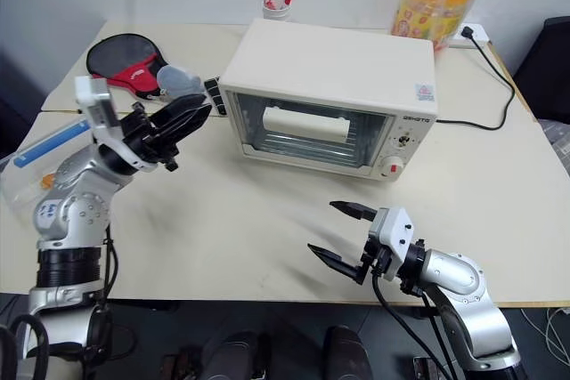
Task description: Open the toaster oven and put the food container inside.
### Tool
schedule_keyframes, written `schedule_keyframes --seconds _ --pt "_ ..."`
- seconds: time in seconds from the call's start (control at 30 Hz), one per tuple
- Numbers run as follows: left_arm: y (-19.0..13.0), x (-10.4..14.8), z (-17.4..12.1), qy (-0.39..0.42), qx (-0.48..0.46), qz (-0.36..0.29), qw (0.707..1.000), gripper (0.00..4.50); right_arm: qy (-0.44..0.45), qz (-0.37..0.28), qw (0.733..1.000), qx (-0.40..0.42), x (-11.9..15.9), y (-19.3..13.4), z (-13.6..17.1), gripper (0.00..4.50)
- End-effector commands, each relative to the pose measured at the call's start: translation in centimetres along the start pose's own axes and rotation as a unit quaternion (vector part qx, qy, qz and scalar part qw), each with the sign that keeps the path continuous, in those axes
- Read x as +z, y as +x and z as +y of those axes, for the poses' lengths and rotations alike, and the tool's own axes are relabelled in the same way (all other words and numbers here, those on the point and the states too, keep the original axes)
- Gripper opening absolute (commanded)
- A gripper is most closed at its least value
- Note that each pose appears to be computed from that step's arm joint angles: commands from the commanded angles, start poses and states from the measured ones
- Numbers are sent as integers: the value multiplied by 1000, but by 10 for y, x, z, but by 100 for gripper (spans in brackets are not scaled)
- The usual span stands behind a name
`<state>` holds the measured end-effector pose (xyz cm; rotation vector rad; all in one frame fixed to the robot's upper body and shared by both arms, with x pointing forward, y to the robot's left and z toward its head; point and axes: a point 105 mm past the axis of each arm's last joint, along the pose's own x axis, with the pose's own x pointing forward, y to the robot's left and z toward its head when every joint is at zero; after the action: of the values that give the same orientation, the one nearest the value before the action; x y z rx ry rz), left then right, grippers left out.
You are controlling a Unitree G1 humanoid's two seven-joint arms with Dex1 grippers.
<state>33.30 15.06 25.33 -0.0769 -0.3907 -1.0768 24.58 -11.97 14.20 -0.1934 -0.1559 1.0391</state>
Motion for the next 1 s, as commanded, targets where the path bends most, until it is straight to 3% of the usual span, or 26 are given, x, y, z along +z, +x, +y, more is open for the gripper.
schedule_keyframes --seconds 0.03,0.07,0.17,0.53,0.73,1.0 --pt "-9 4 -9 -1 -23 3 1000 4 -3 -38 998 -44 16 -3 -13 450" --pt "-14 3 -7 0 -10 7 1000 4 0 -46 997 -57 19 -3 -17 450" --pt "-29 -3 -5 -6 25 25 999 64 5 -67 994 -89 31 0 -30 450" --pt "-42 -18 -36 -29 6 45 999 391 -25 -110 987 -116 60 15 -63 450" --pt "-45 -25 -33 -25 26 52 998 391 -34 -131 987 -92 64 23 -60 450" --pt "-48 -23 -23 -26 55 37 997 391 -57 -101 993 -17 52 24 -27 450"
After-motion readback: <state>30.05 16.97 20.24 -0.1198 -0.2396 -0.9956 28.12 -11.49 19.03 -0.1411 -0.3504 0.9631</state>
